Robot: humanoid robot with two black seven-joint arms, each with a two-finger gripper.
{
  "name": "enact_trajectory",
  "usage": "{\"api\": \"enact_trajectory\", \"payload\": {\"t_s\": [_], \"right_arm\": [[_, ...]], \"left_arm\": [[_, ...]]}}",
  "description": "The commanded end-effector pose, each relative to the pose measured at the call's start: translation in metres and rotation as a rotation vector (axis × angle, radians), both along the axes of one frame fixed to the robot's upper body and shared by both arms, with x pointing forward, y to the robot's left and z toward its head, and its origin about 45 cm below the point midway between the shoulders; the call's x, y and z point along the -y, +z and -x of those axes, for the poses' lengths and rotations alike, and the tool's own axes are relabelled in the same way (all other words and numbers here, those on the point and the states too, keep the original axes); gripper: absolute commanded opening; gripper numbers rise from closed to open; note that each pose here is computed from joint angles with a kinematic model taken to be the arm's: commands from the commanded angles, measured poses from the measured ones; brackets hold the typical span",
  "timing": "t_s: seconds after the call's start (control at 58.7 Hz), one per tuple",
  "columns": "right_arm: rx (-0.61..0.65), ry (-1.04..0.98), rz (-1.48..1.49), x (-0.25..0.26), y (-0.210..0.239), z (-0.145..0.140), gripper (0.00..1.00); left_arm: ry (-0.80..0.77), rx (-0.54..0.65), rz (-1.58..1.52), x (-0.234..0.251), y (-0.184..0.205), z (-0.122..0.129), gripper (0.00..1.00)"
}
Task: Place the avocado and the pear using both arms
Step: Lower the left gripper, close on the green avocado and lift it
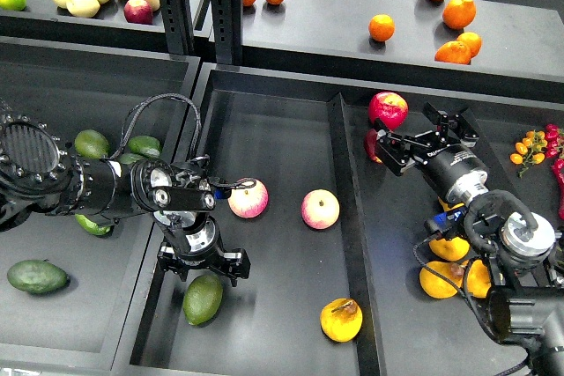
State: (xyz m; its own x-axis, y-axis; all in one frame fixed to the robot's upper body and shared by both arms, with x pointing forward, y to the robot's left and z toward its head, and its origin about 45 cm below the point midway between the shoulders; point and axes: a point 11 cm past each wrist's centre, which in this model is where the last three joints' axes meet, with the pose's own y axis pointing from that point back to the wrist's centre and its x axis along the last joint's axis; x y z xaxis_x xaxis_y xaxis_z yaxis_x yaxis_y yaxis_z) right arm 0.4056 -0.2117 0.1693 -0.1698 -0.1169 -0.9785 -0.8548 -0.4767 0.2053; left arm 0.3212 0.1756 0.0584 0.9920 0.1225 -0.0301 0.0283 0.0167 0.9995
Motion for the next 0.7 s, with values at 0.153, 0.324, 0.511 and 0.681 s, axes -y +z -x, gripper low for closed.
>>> {"api": "enact_trajectory", "payload": {"t_s": [0.153,0.324,0.511,0.681], "right_arm": [[0.000,0.002,-0.002,0.000,0.000,0.001,1.00],[0.004,0.005,-0.004,-0.001,0.001,0.001,1.00],[0.002,0.006,-0.004,-0.001,0.000,0.003,1.00],[0.000,0.007,-0.006,-0.001,-0.001,0.004,1.00]], "left_arm": [[0.003,-0.011,-0.002,-0.001,-0.005,0.005,0.99],[0.010,-0.024,-0.002,-0.003,-0.010,0.010,0.99],[0.016,-0.027,-0.001,-0.004,-0.012,0.011,0.99],[0.018,-0.040,0.011,0.000,-0.016,0.016,0.96]]}}
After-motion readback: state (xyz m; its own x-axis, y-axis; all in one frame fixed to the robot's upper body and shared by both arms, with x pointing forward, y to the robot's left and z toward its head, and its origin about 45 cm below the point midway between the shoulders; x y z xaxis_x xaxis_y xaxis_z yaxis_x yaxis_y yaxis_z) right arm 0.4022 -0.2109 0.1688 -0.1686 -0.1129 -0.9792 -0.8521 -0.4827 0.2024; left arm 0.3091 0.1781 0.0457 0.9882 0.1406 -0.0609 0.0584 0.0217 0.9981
